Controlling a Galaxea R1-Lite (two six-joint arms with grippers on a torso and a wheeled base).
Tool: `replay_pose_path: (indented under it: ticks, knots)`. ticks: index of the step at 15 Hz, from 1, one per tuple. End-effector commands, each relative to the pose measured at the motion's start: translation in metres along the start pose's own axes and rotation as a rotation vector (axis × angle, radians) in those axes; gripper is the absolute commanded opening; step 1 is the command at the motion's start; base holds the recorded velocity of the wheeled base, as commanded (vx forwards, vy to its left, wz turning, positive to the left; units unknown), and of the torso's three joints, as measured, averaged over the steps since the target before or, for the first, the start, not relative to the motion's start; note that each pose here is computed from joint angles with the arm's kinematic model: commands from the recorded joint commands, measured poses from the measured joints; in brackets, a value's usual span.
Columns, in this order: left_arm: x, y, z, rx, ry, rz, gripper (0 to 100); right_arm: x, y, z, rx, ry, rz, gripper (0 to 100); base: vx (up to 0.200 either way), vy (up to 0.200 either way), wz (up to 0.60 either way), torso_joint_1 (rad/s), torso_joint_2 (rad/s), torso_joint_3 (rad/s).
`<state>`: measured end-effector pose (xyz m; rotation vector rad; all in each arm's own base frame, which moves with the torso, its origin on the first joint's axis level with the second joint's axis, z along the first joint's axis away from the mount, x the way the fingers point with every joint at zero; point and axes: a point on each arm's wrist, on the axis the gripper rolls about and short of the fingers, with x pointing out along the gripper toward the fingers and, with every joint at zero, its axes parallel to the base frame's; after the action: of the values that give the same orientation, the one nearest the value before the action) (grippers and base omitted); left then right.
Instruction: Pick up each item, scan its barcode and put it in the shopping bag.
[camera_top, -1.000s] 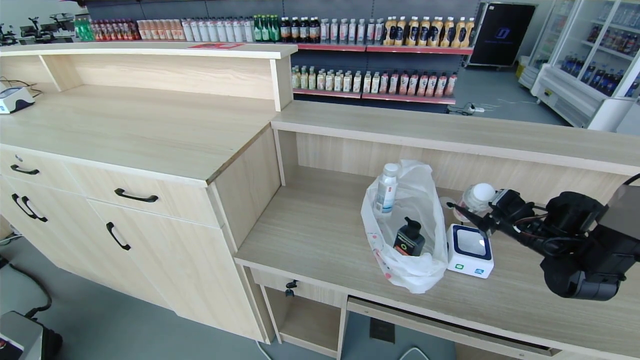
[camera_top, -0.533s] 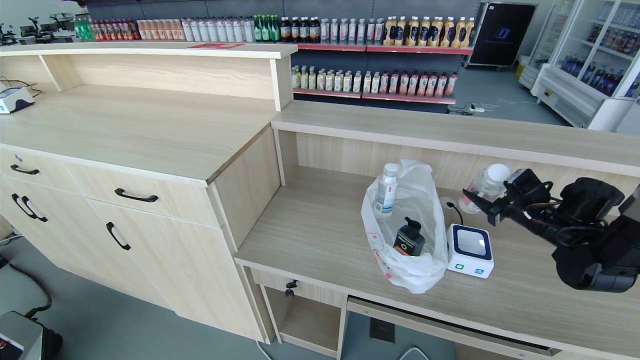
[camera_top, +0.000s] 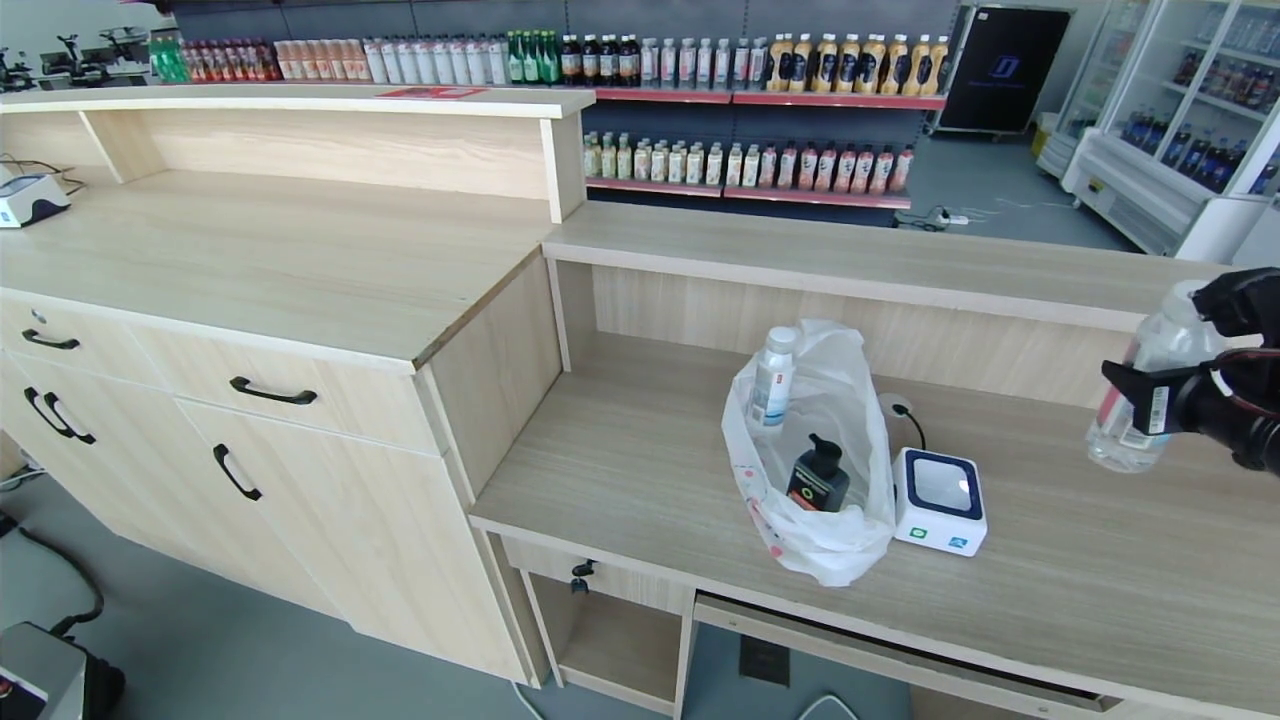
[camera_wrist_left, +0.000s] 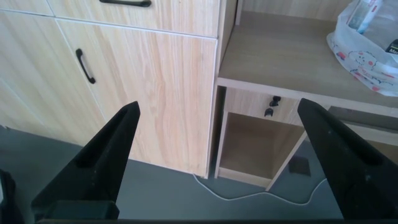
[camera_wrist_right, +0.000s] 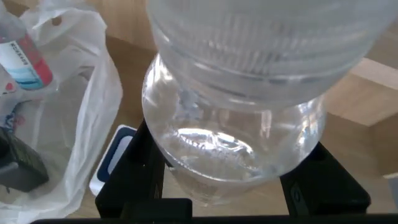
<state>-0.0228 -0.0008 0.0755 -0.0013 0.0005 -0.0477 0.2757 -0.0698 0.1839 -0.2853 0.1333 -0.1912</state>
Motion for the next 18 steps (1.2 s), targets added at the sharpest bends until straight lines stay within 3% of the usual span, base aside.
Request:
replay_pose_path:
  ticks: [1,4,9,15,18]
  knots:
    - [0.000,0.000,0.000,0.000,0.001,0.000,100,-0.030,-0.011,0.019,0.003,-0.051,-0.101,0,0.000,0.000,0.00,0.000,0.00,0.000]
    - [0.000,0.000,0.000,0.000,0.001,0.000,100,-0.031,-0.011,0.017,0.018,-0.036,-0.122,0,0.000,0.000,0.00,0.000,0.00,0.000]
    - [0.000,0.000,0.000,0.000,0.001,0.000,100,-0.018,0.011,0.011,0.180,-0.002,-0.075,0,0.000,0.000,0.48,-0.002,0.00,0.005]
    - [0.000,0.000,0.000,0.000,0.001,0.000,100,0.034,0.043,-0.037,0.271,0.127,0.003,0,0.000,0.000,0.00,0.000,0.00,0.000]
    - [0.000,0.000,0.000,0.000,0.001,0.000,100,0.057,0.055,-0.051,0.298,0.104,0.048,0,0.000,0.000,0.00,0.000,0.00,0.000]
